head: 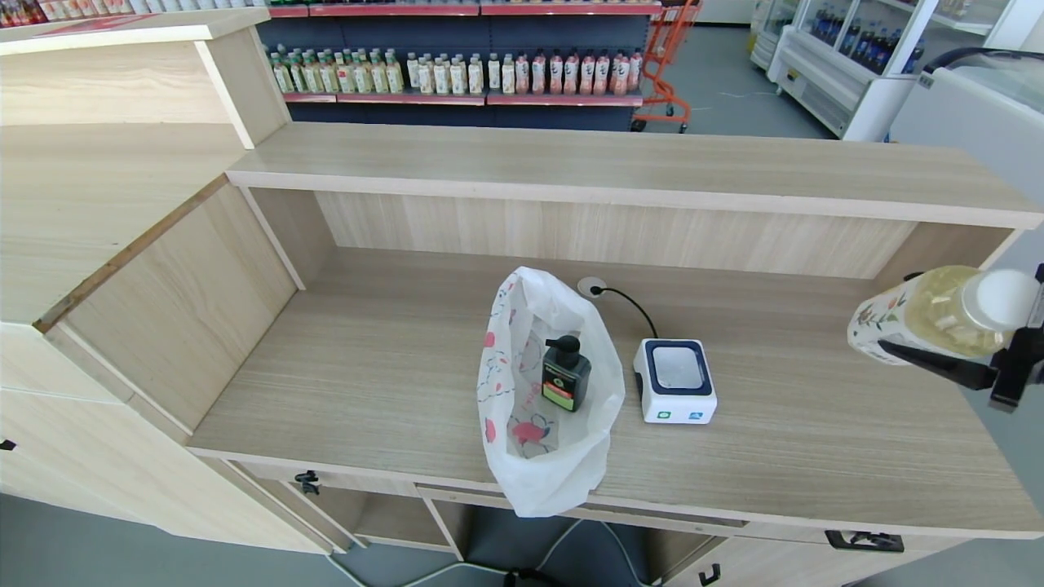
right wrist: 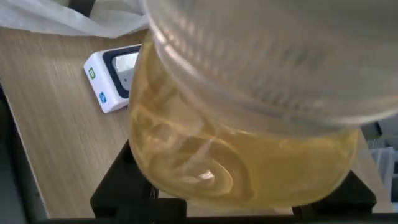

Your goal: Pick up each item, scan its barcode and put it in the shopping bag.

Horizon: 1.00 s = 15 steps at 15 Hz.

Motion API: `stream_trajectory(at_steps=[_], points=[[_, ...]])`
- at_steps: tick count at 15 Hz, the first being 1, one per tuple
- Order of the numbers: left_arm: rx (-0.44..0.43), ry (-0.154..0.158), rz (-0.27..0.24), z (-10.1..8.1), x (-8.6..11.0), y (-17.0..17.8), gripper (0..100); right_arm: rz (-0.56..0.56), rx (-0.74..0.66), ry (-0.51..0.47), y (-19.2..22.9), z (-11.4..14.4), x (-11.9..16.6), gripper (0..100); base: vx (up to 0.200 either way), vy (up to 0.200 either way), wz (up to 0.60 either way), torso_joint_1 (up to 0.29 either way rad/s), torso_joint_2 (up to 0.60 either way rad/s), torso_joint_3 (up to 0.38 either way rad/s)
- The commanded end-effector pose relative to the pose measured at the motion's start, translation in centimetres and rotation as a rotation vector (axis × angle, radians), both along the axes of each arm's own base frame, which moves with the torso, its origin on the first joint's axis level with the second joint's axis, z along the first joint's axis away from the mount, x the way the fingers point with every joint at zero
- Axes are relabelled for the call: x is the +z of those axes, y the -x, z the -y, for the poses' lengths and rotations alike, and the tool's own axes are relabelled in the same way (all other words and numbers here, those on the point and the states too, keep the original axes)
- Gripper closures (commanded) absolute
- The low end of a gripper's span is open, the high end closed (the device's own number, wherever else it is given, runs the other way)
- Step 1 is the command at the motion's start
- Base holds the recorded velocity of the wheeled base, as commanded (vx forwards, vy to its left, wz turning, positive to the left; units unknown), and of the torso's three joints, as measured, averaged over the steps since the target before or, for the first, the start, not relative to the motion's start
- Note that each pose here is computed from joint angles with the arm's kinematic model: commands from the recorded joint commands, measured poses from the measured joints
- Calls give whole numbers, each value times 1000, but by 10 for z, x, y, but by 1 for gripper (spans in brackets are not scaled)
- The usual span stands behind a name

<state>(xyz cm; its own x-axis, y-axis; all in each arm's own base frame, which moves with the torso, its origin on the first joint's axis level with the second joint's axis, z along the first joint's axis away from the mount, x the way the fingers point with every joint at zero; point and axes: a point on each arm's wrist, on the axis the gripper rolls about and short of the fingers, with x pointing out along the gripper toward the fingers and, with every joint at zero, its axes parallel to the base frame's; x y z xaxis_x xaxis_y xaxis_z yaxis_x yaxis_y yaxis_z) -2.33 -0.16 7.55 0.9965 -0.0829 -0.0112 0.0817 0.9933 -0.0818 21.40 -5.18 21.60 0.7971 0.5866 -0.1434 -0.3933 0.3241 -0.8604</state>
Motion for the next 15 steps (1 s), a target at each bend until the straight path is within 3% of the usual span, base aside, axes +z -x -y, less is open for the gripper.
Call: stream_trajectory(at_steps=[1,10,12,15], points=[[0,2,0,0,0,0,0,-1,92,44,-34,24,-33,100,0,0,0,0,0,0],[0,0,1,0,0,0,0,99,131,146,-34,18,-27,100,0,0,0,0,0,0],[0,0,1,0,0,0,0,167,149,228,-36,15,-26,100,0,0,600,7,5,5],[0,0,1,0,0,0,0,185,212,259,-38,9,-37,100,0,0,600,4,1,4]])
